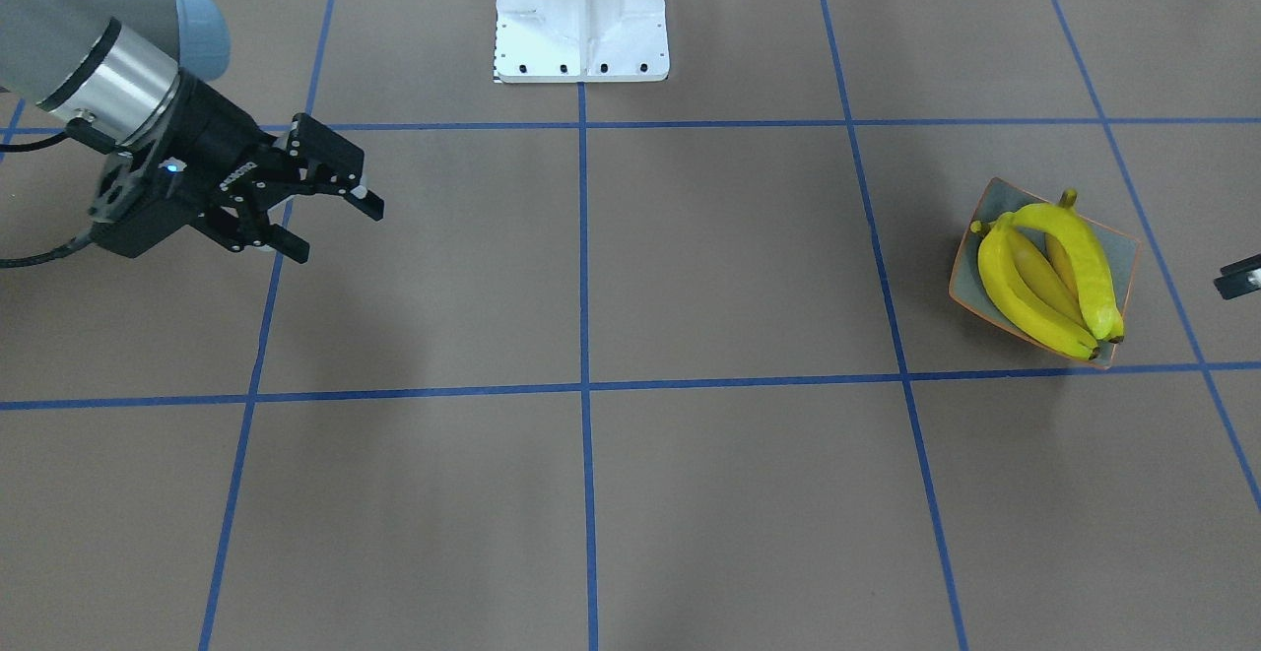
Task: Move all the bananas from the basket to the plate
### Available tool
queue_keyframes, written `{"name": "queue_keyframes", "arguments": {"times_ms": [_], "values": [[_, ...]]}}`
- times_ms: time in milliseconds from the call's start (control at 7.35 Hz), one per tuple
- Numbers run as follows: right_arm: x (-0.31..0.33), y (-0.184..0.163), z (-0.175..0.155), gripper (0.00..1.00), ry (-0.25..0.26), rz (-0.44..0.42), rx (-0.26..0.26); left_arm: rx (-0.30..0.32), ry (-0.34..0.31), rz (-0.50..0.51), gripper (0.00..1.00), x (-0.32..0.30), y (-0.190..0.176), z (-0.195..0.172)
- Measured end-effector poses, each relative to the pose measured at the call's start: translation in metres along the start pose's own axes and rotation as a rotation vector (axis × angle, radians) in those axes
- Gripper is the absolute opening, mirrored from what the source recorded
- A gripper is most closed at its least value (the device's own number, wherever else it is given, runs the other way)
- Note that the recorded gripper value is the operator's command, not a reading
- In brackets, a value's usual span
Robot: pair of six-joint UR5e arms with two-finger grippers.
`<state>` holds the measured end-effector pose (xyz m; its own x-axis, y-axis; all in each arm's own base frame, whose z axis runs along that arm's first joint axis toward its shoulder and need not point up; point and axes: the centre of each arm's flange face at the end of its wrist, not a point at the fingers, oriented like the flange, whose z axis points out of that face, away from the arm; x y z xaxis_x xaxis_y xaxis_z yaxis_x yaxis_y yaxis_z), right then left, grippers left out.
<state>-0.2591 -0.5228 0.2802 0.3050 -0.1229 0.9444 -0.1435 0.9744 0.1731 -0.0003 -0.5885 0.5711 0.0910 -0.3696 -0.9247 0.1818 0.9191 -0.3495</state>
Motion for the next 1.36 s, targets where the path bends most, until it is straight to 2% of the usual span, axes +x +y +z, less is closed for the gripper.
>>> {"name": "queue_keyframes", "arguments": {"times_ms": [408, 545, 681, 817, 953, 1089, 1361], "values": [[0.08, -0.014, -0.04, 0.98, 0.125, 0.056, 0.128, 0.269, -0.063, 0.062, 0.96, 0.007, -0.023, -0.017], [0.108, -0.019, -0.054, 0.98, 0.17, 0.036, 0.156, 0.362, -0.116, 0.132, 0.96, 0.006, -0.033, -0.017], [0.139, -0.023, -0.069, 0.98, 0.218, 0.005, 0.174, 0.424, -0.189, 0.226, 0.96, 0.003, -0.043, -0.021], [0.169, -0.027, -0.086, 0.98, 0.261, -0.015, 0.188, 0.457, -0.271, 0.333, 0.96, -0.003, -0.052, -0.028], [0.199, -0.028, -0.105, 0.98, 0.309, -0.032, 0.192, 0.464, -0.354, 0.442, 0.96, -0.008, -0.059, -0.036], [0.231, -0.029, -0.127, 0.98, 0.372, -0.063, 0.174, 0.444, -0.427, 0.547, 0.96, -0.012, -0.063, -0.044], [0.283, -0.032, -0.173, 0.98, 0.5, -0.139, 0.09, 0.37, -0.54, 0.725, 0.99, -0.017, -0.068, -0.06]]}}
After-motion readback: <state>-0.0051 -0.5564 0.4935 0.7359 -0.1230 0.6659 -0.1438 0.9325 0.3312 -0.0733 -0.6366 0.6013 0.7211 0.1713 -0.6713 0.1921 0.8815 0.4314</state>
